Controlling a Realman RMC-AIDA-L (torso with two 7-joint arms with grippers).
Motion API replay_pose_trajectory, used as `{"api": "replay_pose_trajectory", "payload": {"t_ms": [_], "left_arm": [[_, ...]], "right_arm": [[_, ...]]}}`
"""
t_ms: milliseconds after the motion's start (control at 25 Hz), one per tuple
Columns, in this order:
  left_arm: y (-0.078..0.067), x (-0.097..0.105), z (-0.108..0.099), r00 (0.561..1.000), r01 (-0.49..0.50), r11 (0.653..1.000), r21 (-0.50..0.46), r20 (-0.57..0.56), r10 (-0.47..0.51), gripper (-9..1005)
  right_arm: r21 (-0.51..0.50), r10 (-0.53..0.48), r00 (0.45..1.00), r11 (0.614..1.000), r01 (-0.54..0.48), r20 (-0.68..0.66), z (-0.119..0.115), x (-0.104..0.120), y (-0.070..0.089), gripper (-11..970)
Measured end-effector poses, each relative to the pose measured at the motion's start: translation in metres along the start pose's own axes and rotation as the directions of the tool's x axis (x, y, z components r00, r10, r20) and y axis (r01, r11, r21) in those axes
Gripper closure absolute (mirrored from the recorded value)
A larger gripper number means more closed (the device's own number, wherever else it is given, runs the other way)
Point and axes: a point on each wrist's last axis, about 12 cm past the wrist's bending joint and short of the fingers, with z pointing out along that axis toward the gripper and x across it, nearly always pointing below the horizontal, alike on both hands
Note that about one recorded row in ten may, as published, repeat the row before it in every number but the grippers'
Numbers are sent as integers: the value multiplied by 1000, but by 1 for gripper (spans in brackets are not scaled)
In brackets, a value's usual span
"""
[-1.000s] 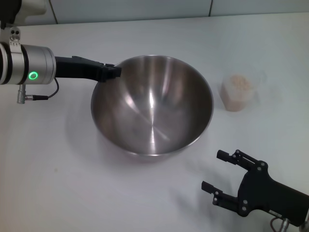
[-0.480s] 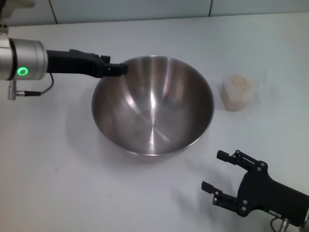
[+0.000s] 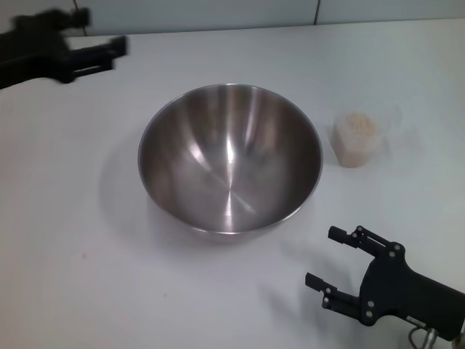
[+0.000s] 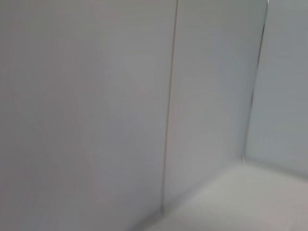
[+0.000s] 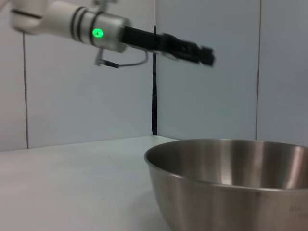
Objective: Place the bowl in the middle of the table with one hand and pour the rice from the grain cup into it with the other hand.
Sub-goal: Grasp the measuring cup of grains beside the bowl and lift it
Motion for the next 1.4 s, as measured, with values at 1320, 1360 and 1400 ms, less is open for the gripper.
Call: {"api": "replay_pose_trajectory", "payload": {"t_ms": [1320, 1360, 1400], "left_arm": [[-66, 153, -55, 985, -164, 978, 128, -30, 169, 162], [-66, 154, -54, 985, -162, 978, 131, -36, 168, 162], [-67, 155, -53, 985, -163, 978, 133, -40, 170, 162]], "right_arm": [[406, 70, 998, 912, -60, -8, -19, 10, -28, 192], [441, 78, 997, 895, -67, -9, -19, 11, -31, 192], [470, 86, 996, 880, -70, -12, -19, 12, -34, 192]]}}
